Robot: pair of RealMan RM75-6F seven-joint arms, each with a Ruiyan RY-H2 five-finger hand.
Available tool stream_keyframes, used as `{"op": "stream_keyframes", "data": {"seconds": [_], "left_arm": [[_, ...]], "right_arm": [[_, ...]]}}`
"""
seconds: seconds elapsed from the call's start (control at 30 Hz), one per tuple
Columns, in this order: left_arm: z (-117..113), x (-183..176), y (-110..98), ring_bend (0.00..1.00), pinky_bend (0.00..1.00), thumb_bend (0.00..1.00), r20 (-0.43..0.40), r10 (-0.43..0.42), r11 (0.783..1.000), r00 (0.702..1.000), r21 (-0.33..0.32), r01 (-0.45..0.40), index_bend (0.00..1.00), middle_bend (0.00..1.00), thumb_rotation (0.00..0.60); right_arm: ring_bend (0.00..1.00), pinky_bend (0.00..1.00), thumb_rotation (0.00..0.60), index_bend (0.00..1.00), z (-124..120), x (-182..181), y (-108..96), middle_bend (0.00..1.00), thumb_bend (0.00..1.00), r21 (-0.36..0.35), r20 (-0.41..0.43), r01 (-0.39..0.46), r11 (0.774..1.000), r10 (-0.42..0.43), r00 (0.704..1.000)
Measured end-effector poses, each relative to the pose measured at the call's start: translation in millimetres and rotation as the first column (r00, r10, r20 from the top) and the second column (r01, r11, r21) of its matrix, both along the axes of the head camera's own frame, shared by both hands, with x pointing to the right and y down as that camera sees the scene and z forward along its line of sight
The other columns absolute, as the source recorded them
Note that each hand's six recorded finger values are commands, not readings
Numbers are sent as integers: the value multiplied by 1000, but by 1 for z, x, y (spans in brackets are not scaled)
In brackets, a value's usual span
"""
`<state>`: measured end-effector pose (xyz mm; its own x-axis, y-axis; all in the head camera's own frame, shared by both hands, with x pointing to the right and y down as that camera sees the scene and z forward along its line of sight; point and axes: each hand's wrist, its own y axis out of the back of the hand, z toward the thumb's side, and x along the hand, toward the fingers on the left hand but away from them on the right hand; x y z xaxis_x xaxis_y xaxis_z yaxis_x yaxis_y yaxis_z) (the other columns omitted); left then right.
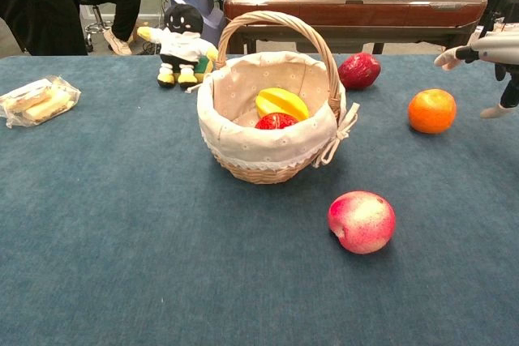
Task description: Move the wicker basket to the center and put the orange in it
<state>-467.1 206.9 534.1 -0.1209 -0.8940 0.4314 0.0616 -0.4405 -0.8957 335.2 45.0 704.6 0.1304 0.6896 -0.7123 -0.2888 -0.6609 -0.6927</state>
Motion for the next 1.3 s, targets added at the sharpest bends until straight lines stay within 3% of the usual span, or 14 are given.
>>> {"op": "stream_keyframes", "data": {"seconds": [0.3, 0.4, 0.53, 0.67, 0.97, 1.13, 1.3], "left_arm": [[-2, -6, 6, 99, 172, 205, 0, -33, 999, 999, -7, 33, 68, 62, 600], [-2, -6, 6, 99, 170, 204, -2, -34, 999, 999, -7, 34, 69, 62, 600], [-3, -6, 7, 99, 170, 205, -8, -40, 999, 999, -9, 39, 69, 62, 600], [-4, -10, 7, 99, 170, 205, -3, -53, 999, 999, -10, 53, 69, 62, 600], [-4, -9, 6, 99, 170, 205, -2, -49, 999, 999, -5, 49, 69, 62, 600], [-6, -8, 5, 99, 170, 205, -5, -48, 999, 999, 0, 48, 69, 62, 600], [-7, -8, 5, 99, 170, 205, -8, -51, 999, 999, 4, 51, 69, 62, 600]], "right_arm": [[104, 349, 600, 83, 33, -12, -4, 135, 209, -29, -7, -27, 999, 27, 1000], [134, 366, 600, 109, 42, -19, -4, 163, 272, -34, -6, -23, 999, 23, 1000], [204, 453, 600, 220, 50, -28, -2, 241, 349, -35, -2, -17, 999, 17, 1000], [298, 614, 600, 350, 47, -35, -3, 314, 381, -23, 24, -8, 1000, 9, 1000], [321, 661, 600, 380, 5, -58, -11, 326, 382, 28, 184, -9, 1000, 3, 983], [321, 661, 600, 380, -35, -80, -16, 326, 382, 70, 316, -14, 997, -9, 949], [321, 661, 600, 381, -64, -110, -22, 318, 382, 86, 449, -25, 996, -17, 893]]}}
